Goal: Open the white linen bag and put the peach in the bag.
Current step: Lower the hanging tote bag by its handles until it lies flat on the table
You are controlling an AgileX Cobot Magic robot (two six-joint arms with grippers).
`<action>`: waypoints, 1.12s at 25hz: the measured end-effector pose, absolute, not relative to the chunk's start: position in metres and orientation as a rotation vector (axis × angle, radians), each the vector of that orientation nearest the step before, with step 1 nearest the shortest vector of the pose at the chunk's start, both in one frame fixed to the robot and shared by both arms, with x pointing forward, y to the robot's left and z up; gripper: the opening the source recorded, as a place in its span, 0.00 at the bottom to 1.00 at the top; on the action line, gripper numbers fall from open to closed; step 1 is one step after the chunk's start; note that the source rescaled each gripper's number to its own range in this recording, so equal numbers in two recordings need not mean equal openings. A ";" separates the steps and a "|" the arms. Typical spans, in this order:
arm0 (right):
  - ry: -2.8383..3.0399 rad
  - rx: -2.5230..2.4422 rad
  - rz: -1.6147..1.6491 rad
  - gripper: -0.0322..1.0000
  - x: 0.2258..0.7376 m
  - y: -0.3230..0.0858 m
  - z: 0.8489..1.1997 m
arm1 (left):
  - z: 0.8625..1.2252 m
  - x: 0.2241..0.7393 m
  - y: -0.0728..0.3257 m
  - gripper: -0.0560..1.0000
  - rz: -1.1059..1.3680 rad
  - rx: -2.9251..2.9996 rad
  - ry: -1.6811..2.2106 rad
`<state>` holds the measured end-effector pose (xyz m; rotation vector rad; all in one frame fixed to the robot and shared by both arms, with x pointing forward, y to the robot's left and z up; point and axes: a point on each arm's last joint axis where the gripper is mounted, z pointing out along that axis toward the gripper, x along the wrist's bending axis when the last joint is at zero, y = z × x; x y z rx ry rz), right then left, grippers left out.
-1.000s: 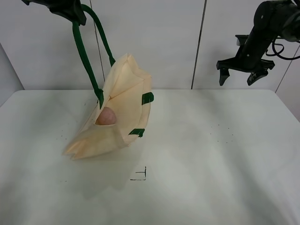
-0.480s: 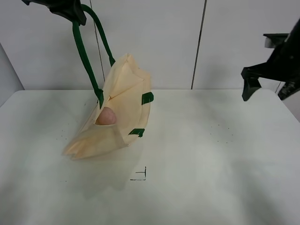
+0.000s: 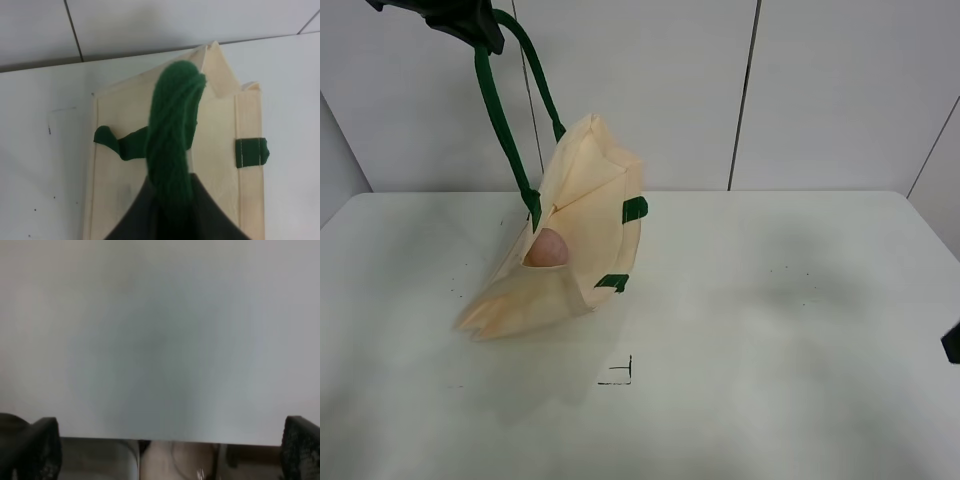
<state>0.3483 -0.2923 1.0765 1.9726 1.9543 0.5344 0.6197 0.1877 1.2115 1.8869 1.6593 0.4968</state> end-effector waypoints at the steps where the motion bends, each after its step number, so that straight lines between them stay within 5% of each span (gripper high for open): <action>1: 1.909 1.927 0.602 0.97 0.334 -0.293 1.075 | 1.212 0.620 0.188 0.05 0.497 1.887 1.659; 14: 1.589 1.516 0.991 0.97 0.238 -0.297 1.053 | 1.212 0.620 0.188 0.05 0.497 1.887 1.659; 21: 1.577 1.504 0.991 0.97 0.236 -0.298 1.052 | 1.209 0.621 0.187 0.05 0.492 1.894 1.665; 28: 1.576 1.504 0.989 0.97 0.236 -0.298 1.052 | 1.140 0.648 0.176 0.05 0.337 2.023 1.778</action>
